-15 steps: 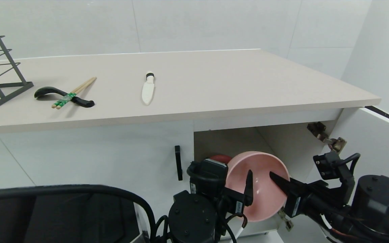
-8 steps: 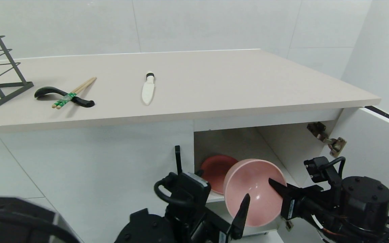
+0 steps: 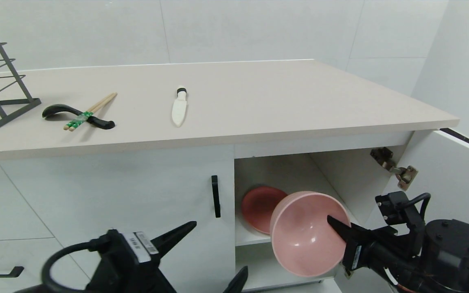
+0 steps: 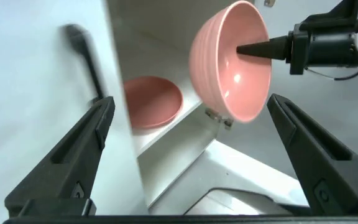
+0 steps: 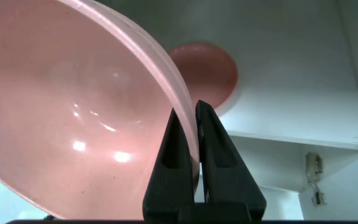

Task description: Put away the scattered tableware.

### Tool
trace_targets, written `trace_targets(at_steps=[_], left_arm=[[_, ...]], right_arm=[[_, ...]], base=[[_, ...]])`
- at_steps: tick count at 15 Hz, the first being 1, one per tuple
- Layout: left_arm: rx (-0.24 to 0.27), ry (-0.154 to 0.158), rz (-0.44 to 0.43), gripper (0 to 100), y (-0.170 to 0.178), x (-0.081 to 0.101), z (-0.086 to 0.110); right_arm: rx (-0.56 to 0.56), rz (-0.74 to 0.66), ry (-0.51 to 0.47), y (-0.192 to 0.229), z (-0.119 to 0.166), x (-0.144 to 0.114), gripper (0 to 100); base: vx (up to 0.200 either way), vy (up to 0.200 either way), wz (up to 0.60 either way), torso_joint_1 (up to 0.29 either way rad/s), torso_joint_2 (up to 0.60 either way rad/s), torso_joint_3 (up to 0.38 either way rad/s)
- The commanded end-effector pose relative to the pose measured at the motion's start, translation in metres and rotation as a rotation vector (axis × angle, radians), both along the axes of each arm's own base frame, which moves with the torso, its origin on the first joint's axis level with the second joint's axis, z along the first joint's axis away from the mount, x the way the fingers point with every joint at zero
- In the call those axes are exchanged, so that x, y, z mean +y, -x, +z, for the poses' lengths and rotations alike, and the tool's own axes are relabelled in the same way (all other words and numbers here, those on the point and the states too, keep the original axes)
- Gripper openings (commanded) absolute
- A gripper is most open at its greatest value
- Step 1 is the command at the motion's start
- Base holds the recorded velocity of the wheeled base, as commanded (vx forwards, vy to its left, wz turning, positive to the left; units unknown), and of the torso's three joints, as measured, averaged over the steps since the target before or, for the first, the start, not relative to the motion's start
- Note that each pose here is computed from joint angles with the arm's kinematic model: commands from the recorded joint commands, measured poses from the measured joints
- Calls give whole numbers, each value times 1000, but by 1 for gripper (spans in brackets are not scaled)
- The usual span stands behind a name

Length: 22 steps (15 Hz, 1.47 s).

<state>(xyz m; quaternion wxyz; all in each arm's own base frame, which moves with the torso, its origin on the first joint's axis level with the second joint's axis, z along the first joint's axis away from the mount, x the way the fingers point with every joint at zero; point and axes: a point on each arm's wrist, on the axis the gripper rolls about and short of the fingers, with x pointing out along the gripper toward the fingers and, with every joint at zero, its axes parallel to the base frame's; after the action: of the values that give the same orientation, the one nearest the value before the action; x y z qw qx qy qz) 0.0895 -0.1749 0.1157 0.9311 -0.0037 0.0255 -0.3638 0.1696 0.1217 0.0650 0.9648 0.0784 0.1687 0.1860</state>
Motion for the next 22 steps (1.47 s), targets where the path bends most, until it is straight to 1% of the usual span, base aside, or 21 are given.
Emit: trace_targets(at_steps=[1,2,4,5,6,7,8,9,10,12,13,14,15,16,18,20,21,22], left_arm=[[-50,90,40,100,5,28,19],[-57,104,54,100,4,31,22],[-90,158,117,100,-1,45,32],[-115,188,86,100,0,51,39],[-144,197,32,100,2,55,42],[-171,189,-4,100,0,58,44],[-218,158,-77,100,-5,63,46],[-220,132,-128,100,-6,64,44],[-213,127,-151,100,-4,66,44],[-165,86,-231,100,2,70,39],[-153,75,-251,100,4,73,39],[-142,51,-244,100,5,81,37],[-143,48,-238,100,5,83,38],[-153,62,-193,100,14,102,41],[-125,27,-150,100,28,120,36],[-116,29,-70,100,40,136,32],[-108,32,-44,100,42,139,30],[-99,45,-8,100,44,143,29]], right_arm=[[32,-10,-36,1,-3,2,0],[48,-21,-58,0,-5,2,0],[77,-29,-54,-3,-11,4,0],[83,-31,-50,-7,-15,6,0],[82,-28,-50,-11,-17,11,0],[86,-25,-47,-13,-19,13,0],[95,-5,-38,-15,-24,20,0],[104,-4,-31,-16,-28,21,0],[106,-6,-29,-18,-29,22,0],[115,-27,-25,-29,-38,25,0],[108,-38,-33,-38,-41,28,0],[92,-57,-49,-49,-42,29,0],[89,-62,-51,-52,-43,30,0],[77,-83,-62,-65,-47,31,0],[76,-97,-64,-74,-52,32,0],[88,-112,-60,-83,-62,32,0],[88,-115,-61,-85,-64,32,0],[96,-112,-62,-89,-69,33,0]], base=[[0,0,0,0,0,0],[0,0,0,0,0,0],[0,0,0,0,0,0],[0,0,0,0,0,0],[0,0,0,0,0,0],[0,0,0,0,0,0],[0,0,0,0,0,0],[0,0,0,0,0,0],[0,0,0,0,0,0],[0,0,0,0,0,0],[0,0,0,0,0,0],[0,0,0,0,0,0],[0,0,0,0,0,0],[0,0,0,0,0,0],[0,0,0,0,0,0],[0,0,0,0,0,0],[0,0,0,0,0,0],[0,0,0,0,0,0]])
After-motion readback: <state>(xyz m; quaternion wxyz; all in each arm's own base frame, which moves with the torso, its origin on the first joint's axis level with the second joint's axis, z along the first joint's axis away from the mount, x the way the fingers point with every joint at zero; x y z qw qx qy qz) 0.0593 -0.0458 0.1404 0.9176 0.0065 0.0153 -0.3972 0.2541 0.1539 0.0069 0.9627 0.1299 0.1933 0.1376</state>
